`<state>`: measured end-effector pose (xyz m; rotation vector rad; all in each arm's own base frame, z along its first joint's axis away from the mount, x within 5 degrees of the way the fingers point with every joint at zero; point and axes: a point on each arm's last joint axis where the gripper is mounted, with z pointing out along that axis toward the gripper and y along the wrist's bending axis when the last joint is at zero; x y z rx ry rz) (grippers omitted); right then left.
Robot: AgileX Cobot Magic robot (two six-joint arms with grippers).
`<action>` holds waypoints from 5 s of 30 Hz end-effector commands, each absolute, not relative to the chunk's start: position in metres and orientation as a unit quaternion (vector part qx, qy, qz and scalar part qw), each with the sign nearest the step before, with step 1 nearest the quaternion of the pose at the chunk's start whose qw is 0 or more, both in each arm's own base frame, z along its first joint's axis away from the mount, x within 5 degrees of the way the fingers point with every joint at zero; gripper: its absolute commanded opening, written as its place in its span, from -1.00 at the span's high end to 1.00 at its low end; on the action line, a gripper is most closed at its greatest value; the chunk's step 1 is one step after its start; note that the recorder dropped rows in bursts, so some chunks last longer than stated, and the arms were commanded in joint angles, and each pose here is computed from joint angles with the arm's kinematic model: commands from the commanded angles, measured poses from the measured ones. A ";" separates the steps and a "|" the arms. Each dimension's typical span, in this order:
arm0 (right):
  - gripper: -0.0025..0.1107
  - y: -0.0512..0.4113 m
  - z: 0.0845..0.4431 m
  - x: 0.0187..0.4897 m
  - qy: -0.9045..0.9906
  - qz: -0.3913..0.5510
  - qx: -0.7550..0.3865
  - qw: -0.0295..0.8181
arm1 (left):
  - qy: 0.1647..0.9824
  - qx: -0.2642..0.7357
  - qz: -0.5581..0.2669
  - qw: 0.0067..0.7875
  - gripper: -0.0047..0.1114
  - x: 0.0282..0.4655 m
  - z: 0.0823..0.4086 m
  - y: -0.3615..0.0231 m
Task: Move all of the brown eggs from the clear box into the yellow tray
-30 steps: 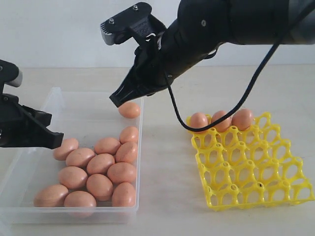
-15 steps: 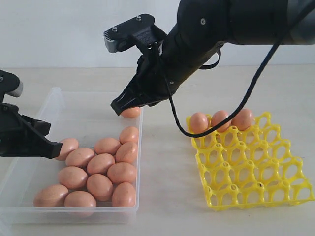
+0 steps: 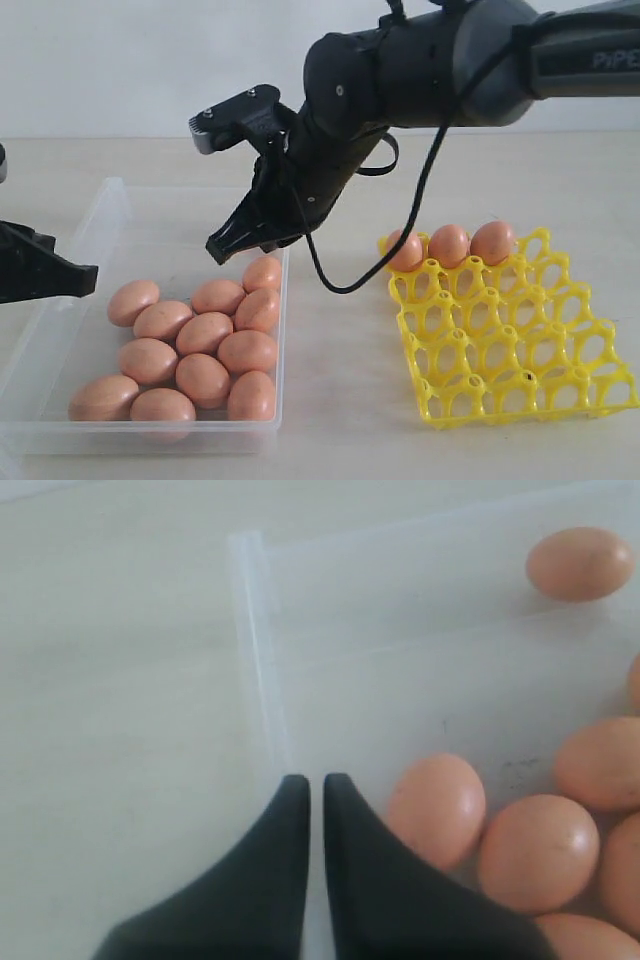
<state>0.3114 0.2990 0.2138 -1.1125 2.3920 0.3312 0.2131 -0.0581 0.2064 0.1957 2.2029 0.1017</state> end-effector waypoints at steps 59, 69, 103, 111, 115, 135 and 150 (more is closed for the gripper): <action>0.10 0.331 0.144 0.389 0.827 0.037 -0.460 0.322 | 0.865 0.101 0.026 0.490 0.85 0.201 0.227 -0.056; 0.10 0.339 0.128 0.400 0.835 0.023 -0.468 0.290 | 0.864 0.106 0.029 0.491 0.85 0.202 0.228 -0.056; 0.10 0.337 0.127 0.398 0.746 -0.040 -0.606 0.273 | 0.859 0.130 0.031 0.494 0.85 0.202 0.228 -0.058; 0.10 0.354 0.130 0.390 0.652 -0.066 -0.693 0.300 | 0.859 0.131 0.030 0.493 0.85 0.202 0.228 -0.058; 0.10 0.357 0.132 0.390 0.643 -0.066 -0.695 0.314 | 0.859 0.131 0.030 0.493 0.85 0.202 0.228 -0.058; 0.10 0.359 0.136 0.394 0.576 -0.137 -0.736 0.328 | 0.860 0.132 0.028 0.493 0.85 0.202 0.228 -0.058; 0.10 0.349 0.218 0.386 0.786 -0.010 -0.469 0.402 | 0.859 0.133 0.030 0.494 0.85 0.202 0.228 -0.058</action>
